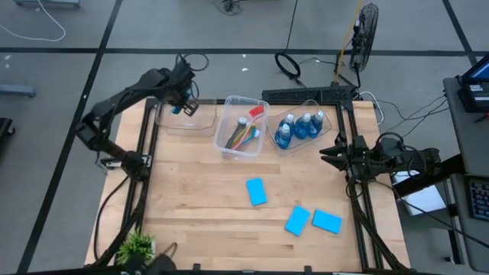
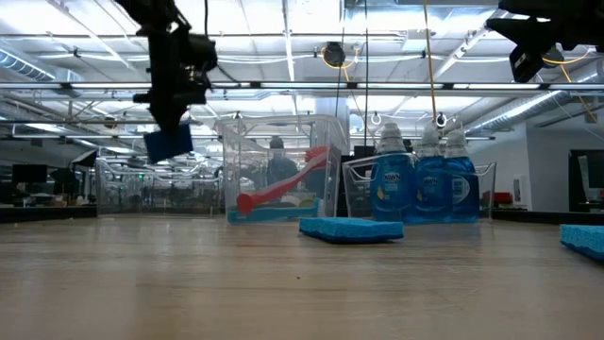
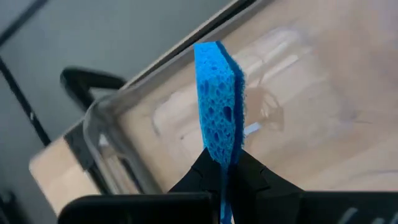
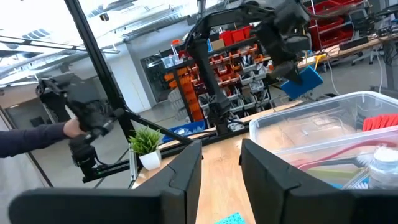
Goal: Pick & Place Kitchen Sink Supplies
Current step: Put the blue sponge into the left transparent bin
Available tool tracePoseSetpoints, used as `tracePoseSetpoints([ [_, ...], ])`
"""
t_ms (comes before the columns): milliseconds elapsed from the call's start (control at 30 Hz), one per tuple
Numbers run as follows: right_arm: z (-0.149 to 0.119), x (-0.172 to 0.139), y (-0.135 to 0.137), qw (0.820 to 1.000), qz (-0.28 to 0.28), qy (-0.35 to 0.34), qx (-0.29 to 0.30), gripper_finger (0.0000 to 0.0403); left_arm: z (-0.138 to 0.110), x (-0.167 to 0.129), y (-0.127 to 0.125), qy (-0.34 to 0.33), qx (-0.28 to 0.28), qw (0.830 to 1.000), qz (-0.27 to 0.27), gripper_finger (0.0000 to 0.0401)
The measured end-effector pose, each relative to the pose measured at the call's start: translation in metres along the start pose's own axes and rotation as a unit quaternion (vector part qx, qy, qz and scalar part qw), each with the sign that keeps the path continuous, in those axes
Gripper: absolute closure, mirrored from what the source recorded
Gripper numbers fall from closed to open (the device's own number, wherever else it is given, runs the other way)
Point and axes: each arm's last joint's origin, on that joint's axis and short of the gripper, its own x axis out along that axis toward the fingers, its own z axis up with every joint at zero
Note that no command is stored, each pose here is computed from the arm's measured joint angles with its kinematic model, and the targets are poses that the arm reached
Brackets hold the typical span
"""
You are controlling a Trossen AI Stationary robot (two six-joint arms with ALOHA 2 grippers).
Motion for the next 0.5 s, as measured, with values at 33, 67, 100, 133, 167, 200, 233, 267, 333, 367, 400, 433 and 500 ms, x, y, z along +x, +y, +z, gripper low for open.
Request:
tracePoseSetpoints([
  [33,0.000,0.000,0.000,1.000,0.000,0.000,0.000,0.0305,0.000,0.004,0.005,0.011,-0.011,1.000,0.004,0.0394],
  [67,0.000,0.000,0.000,1.000,0.000,0.000,0.000,0.0305,0.001,0.009,0.010,0.021,-0.022,1.000,0.007,0.0394],
  [100,0.000,0.000,0.000,1.000,0.000,0.000,0.000,0.0305,0.002,0.012,0.015,0.028,-0.033,0.999,0.010,0.0394],
  [133,0.000,0.000,0.000,1.000,-0.001,0.000,0.000,0.0305,0.002,0.016,0.019,0.035,-0.046,0.998,0.007,0.0394],
  [167,0.000,0.000,0.000,1.000,-0.001,0.000,0.000,0.0305,0.003,0.020,0.023,0.040,-0.063,0.997,0.003,0.0394],
  [200,0.000,0.000,0.000,1.000,-0.001,0.000,0.000,0.0305,0.003,0.023,0.027,0.045,-0.081,0.996,-0.001,0.0394],
  [233,0.000,0.000,0.000,1.000,-0.001,0.000,0.000,0.0305,0.004,0.026,0.031,0.051,-0.097,0.994,-0.004,0.0394],
  [267,0.000,0.000,0.000,1.000,-0.001,0.000,0.000,0.0305,0.004,0.029,0.035,0.055,-0.108,0.993,-0.005,0.0394],
  [333,0.000,0.000,0.000,1.000,-0.001,0.000,0.000,0.0305,0.004,0.034,0.041,0.065,-0.125,0.990,-0.002,0.0394],
  [367,0.000,0.000,0.000,1.000,-0.001,-0.001,0.000,0.0305,0.004,0.036,0.043,0.070,-0.135,0.988,-0.001,0.0394],
  [400,0.000,0.000,0.000,1.000,-0.001,-0.001,0.000,0.0305,0.003,0.038,0.045,0.077,-0.145,0.986,-0.003,0.0394],
  [433,0.000,0.000,0.000,1.000,-0.001,0.000,0.000,0.0305,0.003,0.040,0.047,0.085,-0.153,0.984,-0.005,0.0394],
  [500,0.000,0.000,0.000,1.000,-0.001,-0.001,0.000,0.0305,0.001,0.045,0.049,0.104,-0.160,0.982,-0.003,0.0394],
])
